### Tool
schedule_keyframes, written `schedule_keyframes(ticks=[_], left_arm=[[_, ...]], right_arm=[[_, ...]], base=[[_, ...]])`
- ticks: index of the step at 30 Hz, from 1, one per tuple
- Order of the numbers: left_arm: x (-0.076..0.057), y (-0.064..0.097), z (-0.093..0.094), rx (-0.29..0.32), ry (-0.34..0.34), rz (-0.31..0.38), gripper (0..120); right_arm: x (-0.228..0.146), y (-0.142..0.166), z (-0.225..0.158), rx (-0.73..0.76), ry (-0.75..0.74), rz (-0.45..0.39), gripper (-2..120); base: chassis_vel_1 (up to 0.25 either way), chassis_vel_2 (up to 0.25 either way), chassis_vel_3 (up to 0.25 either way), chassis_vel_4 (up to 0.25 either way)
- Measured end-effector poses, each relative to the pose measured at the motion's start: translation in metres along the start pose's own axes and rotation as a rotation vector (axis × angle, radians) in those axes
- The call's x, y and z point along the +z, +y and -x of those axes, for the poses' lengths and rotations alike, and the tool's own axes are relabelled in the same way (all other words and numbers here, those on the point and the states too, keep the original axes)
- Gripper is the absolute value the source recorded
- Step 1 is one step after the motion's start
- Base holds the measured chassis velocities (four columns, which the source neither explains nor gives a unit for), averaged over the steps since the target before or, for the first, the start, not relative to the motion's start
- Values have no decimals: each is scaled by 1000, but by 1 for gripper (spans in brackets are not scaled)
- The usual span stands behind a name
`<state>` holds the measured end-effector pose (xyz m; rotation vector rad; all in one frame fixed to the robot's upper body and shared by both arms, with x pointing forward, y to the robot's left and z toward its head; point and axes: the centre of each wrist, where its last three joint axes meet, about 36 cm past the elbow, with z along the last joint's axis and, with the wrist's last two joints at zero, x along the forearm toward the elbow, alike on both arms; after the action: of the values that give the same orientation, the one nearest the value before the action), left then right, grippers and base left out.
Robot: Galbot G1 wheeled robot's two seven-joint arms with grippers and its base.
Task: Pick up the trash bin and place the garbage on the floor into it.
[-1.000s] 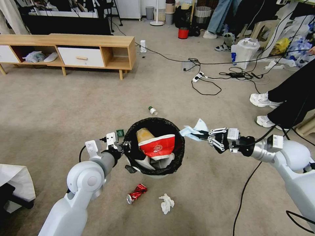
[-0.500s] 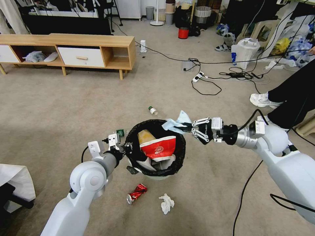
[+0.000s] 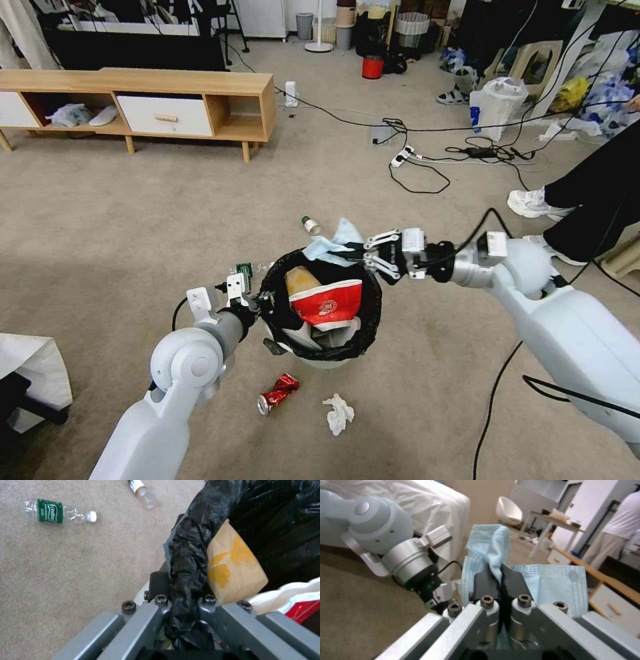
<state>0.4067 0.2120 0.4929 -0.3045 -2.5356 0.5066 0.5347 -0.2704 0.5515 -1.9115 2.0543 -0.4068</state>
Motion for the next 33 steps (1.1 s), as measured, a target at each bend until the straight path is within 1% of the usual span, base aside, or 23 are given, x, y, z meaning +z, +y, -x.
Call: schedule_keyframes(ticks=[5, 9, 18, 19, 20, 21, 24, 26, 27, 28, 30, 31, 32, 33], left_arm=[[-1, 2, 0, -3, -4, -1, 3], [-2, 2, 0, -3, -6, -1, 3], [-4, 4, -1, -3, -10, -1, 3], [-5, 4, -1, -3, -10, 0, 3], [-5, 4, -1, -2, -11, 0, 3], [-5, 4, -1, -2, -11, 0, 3], [-6, 4, 1, -2, -12, -2, 3], [-6, 4, 1, -2, -12, -3, 3], [-6, 4, 1, -1, -12, -4, 3], [-6, 4, 1, -1, -12, -4, 3], [-6, 4, 1, -1, -13, -5, 3], [-6, 4, 1, -1, -13, -5, 3], [-6, 4, 1, -2, -14, -5, 3], [-6, 4, 1, -2, -14, -5, 3]], right_arm=[[14, -3, 20, -41, -2, 27, 0], [19, -3, 28, -58, -2, 38, 0], [25, -1, 31, -62, 7, 46, 0], [25, -1, 31, -61, 7, 46, 2], [26, 0, 29, -56, 9, 47, 12], [26, 0, 29, -56, 9, 47, 12], [27, 0, 28, -49, 10, 45, 28], [27, 0, 27, -48, 10, 46, 28], [27, 0, 26, -46, 11, 47, 37], [27, 0, 26, -46, 11, 47, 37], [27, 1, 25, -43, 11, 48, 49], [27, 1, 25, -43, 11, 48, 49], [26, 2, 24, -41, 10, 49, 56], [26, 2, 24, -41, 10, 49, 56]], base=[[0, 0, 0, 0], [0, 0, 0, 0], [0, 0, 0, 0], [0, 0, 0, 0], [0, 0, 0, 0], [0, 0, 0, 0], [0, 0, 0, 0], [0, 0, 0, 0], [0, 0, 0, 0], [0, 0, 0, 0], [0, 0, 0, 0], [0, 0, 0, 0], [0, 0, 0, 0], [0, 0, 0, 0]])
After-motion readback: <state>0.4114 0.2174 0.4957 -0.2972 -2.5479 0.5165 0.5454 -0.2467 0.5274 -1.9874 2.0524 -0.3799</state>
